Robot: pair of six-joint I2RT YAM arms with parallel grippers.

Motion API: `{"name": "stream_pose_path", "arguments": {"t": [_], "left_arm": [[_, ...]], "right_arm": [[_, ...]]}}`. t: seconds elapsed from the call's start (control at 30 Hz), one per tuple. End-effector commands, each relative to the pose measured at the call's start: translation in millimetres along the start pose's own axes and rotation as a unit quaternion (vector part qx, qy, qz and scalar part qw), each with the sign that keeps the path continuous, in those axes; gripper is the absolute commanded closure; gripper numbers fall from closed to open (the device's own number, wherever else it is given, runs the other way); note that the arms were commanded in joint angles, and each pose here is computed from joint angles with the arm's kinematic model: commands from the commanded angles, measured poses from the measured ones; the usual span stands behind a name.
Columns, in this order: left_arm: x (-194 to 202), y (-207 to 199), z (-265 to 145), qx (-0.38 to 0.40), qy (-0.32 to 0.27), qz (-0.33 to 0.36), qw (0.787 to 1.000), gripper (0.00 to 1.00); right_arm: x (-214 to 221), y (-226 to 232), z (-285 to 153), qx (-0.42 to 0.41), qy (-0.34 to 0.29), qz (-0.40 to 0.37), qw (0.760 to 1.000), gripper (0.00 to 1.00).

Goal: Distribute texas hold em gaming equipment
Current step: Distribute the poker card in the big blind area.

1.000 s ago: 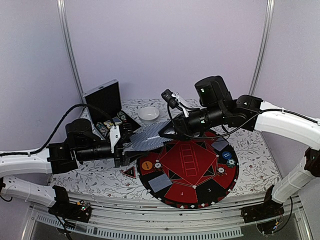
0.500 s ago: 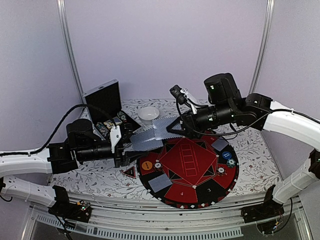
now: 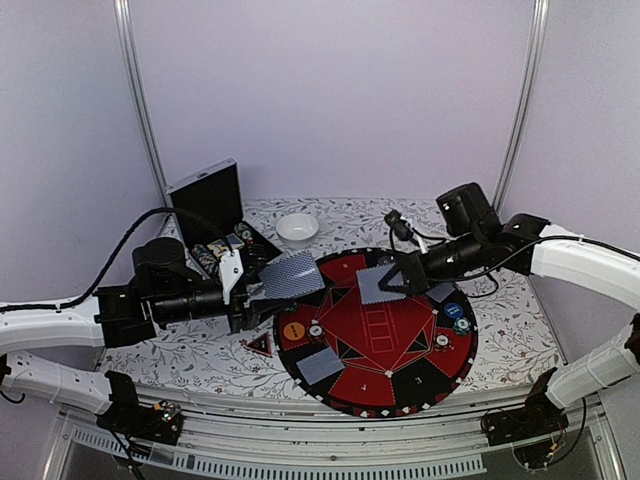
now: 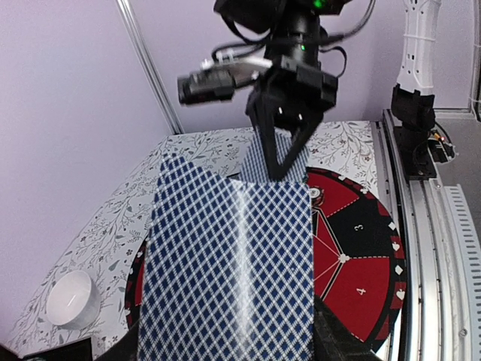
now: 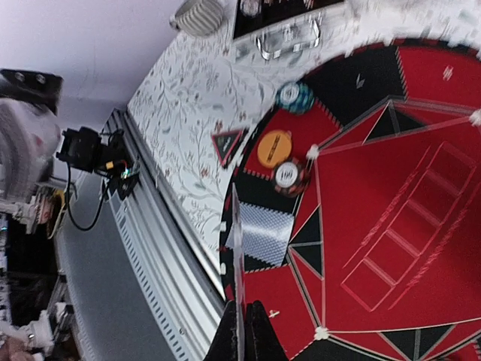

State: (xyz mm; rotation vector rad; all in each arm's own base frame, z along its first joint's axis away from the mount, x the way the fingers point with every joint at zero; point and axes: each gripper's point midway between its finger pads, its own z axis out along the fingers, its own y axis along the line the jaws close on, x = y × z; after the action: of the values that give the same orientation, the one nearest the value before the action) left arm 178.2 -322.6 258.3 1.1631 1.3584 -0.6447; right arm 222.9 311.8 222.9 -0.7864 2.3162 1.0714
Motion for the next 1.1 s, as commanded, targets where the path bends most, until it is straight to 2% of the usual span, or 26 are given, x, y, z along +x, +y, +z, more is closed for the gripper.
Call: {"name": "stream_pose_path", "arguments": {"t": [0.0,0.2,0.4,0.77,1.07], "left_arm": [[-18,9,-3,-0.018,-0.026,0.000,1.000,0.47],[-17,10,-2,-0.018,-0.024,0.001,1.000,0.47],[-16,10,-3,-0.019,-0.024,0.003,1.000,0.47],[-14,9,-2,-0.017,-0.019,0.004,1.000,0.47],[-14,9,-1,-0.015,-0.019,0.003,1.000,0.46]], "right_arm": [[48,16,48,-0.102,0.090,0.050,0.989,0.98],[77,43,108,-0.200,0.173,0.051,0.963,0.98],[93,32,142,-0.216,0.227,0.072,0.947,0.98],[114,21,177,-0.199,0.275,0.082,0.937,0.98],[127,7,185,-0.160,0.292,0.085,0.939,0.98]]}}
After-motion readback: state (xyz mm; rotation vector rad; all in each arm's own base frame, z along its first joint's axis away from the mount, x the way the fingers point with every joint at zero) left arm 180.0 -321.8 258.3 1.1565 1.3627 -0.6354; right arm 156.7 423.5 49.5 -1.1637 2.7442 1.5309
